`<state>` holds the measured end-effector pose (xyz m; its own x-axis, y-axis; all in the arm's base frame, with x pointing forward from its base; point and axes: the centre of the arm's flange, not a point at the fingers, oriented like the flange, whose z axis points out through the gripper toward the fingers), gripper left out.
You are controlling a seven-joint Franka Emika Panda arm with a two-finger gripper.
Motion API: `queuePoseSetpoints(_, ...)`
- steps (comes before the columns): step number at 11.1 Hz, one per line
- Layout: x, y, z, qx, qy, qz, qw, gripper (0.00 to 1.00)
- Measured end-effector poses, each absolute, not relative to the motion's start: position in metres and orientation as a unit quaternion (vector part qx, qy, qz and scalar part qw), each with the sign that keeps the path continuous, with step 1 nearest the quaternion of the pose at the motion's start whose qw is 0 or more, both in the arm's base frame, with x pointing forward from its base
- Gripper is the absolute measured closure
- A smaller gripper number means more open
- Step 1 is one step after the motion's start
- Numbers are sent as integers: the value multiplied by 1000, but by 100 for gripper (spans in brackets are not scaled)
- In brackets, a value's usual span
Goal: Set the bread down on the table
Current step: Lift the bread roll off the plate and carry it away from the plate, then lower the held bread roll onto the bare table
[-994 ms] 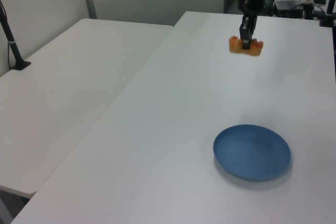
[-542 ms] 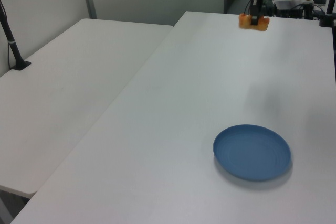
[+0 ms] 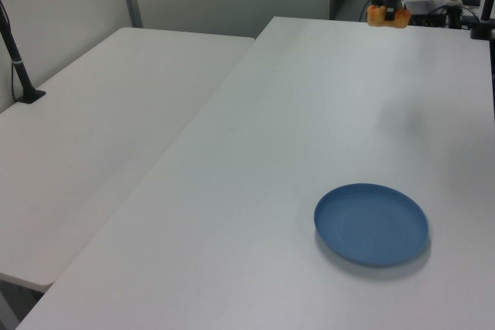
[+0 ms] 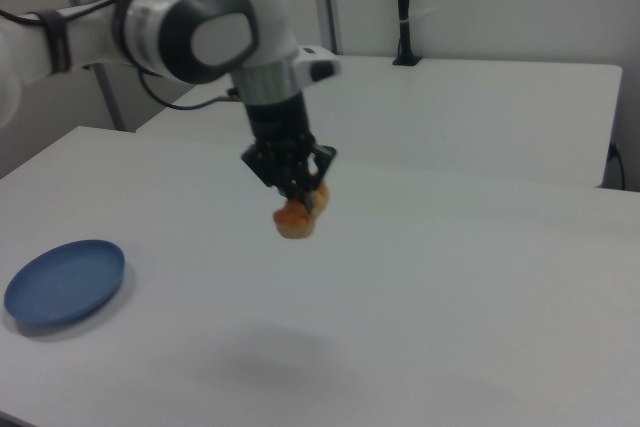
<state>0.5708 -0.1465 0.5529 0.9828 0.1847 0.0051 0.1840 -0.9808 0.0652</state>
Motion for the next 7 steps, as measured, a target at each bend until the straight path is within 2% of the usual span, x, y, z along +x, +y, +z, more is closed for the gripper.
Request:
queuePoseSetpoints(3,582,-200,533,996,91,20,14,83)
queuePoseSetpoints(7,606,-229,503,995,82,45,34,83)
